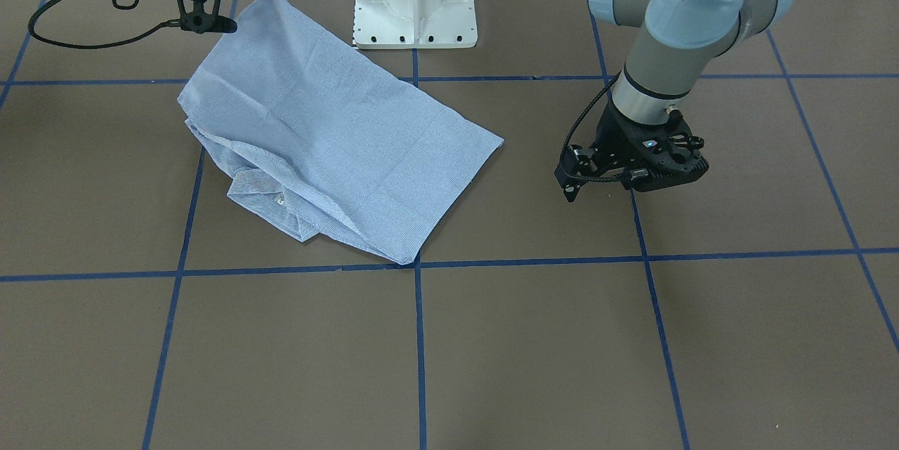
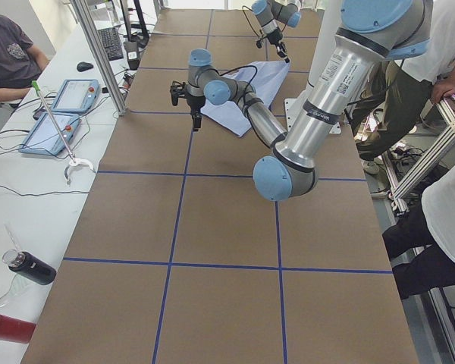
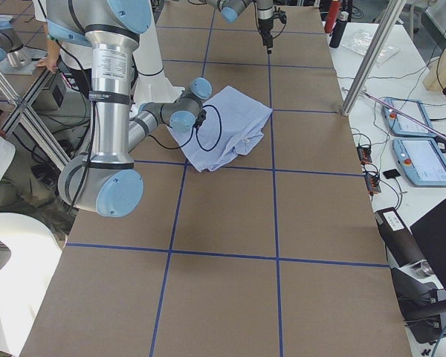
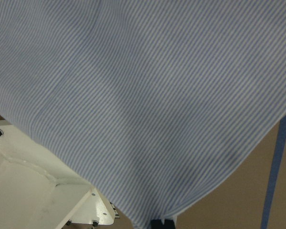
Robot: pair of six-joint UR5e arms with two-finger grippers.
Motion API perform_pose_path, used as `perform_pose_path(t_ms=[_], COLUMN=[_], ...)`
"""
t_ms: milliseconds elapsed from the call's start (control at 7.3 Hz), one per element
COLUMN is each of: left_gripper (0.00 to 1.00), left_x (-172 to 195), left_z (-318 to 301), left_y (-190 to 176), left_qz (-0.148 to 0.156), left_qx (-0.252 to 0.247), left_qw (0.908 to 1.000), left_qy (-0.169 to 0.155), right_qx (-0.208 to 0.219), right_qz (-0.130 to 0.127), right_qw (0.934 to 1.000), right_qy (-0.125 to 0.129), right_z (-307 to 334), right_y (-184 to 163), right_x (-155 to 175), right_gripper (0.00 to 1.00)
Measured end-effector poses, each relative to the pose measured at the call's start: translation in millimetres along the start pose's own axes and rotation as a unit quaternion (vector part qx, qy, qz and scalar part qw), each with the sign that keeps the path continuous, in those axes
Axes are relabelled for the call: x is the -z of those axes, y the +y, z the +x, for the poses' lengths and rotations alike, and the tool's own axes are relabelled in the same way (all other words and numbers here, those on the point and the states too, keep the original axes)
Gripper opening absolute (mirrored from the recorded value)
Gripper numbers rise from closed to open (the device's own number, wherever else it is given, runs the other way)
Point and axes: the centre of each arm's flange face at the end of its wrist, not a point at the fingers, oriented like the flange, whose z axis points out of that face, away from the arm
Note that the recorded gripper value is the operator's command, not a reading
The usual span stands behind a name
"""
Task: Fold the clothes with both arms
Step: 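Drag the grasped edge toward the robot with the right gripper, rotating the shirt, then move the right gripper to the collar corner while the left gripper reaches the near corner, then lower the left gripper and grasp the shirt corner nearest it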
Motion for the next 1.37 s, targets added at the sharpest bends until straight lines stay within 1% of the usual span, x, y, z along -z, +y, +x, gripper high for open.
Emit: perform_pose_path(t_ms=[137, 274, 411, 548, 685, 822, 959, 1097, 1234, 1371], left_gripper=[1.00, 1.00, 1.00, 1.00, 1.00, 0.99, 0.99, 0.99, 0.98, 0.93], left_x=[-3.3, -10.0, -17.4, -23.7, -28.5, -33.9, -42.9, -60.2, -80.3, -96.7], left_z=[2.6, 10.4, 21.8, 35.7, 50.4, 64.7, 73.3, 76.9, 77.5, 76.5], left_y=[14.7, 33.2, 54.3, 78.9, 104.7, 131.7, 152.3, 168.6, 180.1, 188.0], left_qz=[-0.008, -0.020, -0.033, -0.045, -0.060, -0.075, -0.078, -0.073, -0.073, -0.075], left_qx=[-0.007, -0.006, 0.005, 0.016, 0.032, 0.051, 0.063, 0.066, 0.067, 0.068], left_qw=[0.9999, 0.9997, 0.9993, 0.9981, 0.9959, 0.9929, 0.9917, 0.9926, 0.9935, 0.9939], left_qy=[0.003, 0.008, 0.018, 0.037, 0.060, 0.076, 0.080, 0.071, 0.057, 0.043], right_qx=[-0.004, 0.000, 0.010, 0.020, 0.027, 0.027, 0.026, 0.024, 0.024, 0.025], right_qz=[0.016, 0.052, 0.100, 0.144, 0.176, 0.200, 0.218, 0.227, 0.230, 0.231], right_qw=[0.9997, 0.9976, 0.9914, 0.9827, 0.9745, 0.9683, 0.9637, 0.9616, 0.9610, 0.9605], right_qy=[-0.015, -0.046, -0.083, -0.115, -0.136, -0.147, -0.151, -0.152, -0.152, -0.153], right_z=[-6.6, -25.4, -49.8, -70.5, -84.5, -90.3, -91.9, -92.3, -92.9, -93.9], right_y=[-10.1, -29.2, -47.9, -58.2, -64.5, -70.7, -75.0, -78.4, -80.2, -79.0], right_x=[14.8, 44.2, 85.8, 127.1, 158.9, 178.2, 187.5, 190.8, 191.8, 192.8], right_gripper=[1.00, 1.00, 1.00, 1.00, 1.00, 1.00, 1.00, 1.00, 1.00, 1.00])
